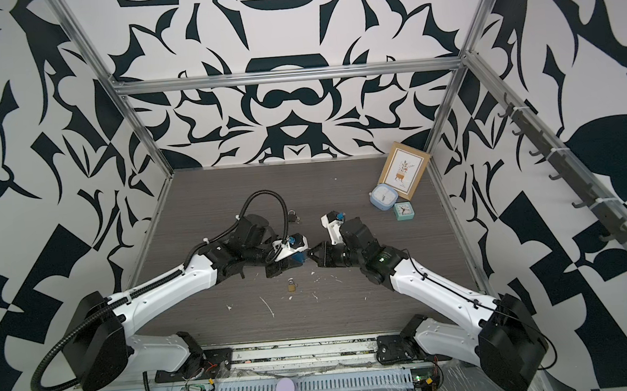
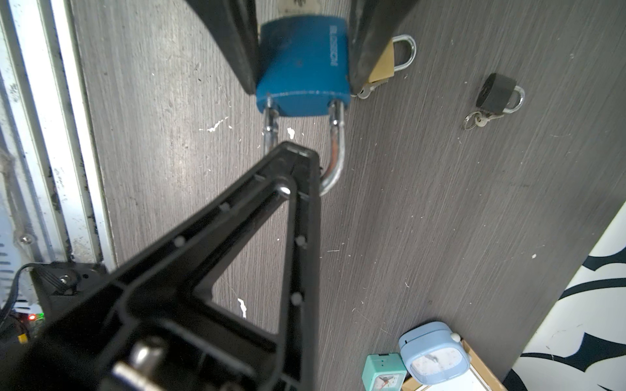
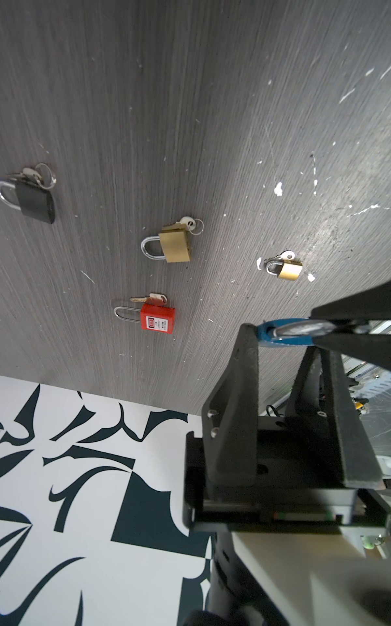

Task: Lock with the key

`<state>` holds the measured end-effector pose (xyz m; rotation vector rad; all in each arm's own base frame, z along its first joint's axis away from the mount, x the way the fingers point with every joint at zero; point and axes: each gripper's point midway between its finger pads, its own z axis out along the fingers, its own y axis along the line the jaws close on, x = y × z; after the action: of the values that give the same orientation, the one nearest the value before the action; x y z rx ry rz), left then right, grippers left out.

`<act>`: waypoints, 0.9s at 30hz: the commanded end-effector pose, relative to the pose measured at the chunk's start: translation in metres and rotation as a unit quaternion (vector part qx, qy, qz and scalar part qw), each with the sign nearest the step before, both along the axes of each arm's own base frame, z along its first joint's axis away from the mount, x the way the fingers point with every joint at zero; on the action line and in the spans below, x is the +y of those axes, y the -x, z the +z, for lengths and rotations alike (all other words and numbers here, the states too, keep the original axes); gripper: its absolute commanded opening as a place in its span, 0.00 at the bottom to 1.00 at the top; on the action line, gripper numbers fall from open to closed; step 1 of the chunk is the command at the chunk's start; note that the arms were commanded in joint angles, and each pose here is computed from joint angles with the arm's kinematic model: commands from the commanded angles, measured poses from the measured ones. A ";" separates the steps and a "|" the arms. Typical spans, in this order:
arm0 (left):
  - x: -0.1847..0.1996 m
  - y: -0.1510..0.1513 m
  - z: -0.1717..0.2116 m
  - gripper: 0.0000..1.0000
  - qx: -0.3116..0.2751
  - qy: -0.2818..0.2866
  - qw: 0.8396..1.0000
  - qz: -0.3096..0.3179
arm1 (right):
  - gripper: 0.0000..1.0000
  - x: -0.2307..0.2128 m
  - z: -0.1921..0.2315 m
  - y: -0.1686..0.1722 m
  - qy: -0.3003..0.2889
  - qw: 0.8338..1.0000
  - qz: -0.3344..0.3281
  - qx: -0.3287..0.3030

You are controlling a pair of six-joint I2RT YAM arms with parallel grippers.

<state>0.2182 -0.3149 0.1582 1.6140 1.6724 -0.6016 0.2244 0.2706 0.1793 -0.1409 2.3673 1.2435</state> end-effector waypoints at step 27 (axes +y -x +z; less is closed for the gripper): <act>-0.022 -0.018 0.058 0.00 -0.135 0.121 0.983 0.002 | 0.00 0.014 -0.006 0.028 -0.046 0.996 0.079 0.016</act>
<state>0.2232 -0.3179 0.1584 1.5477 1.5605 -0.5376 0.2245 0.2716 0.1770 -0.1911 2.3078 1.2904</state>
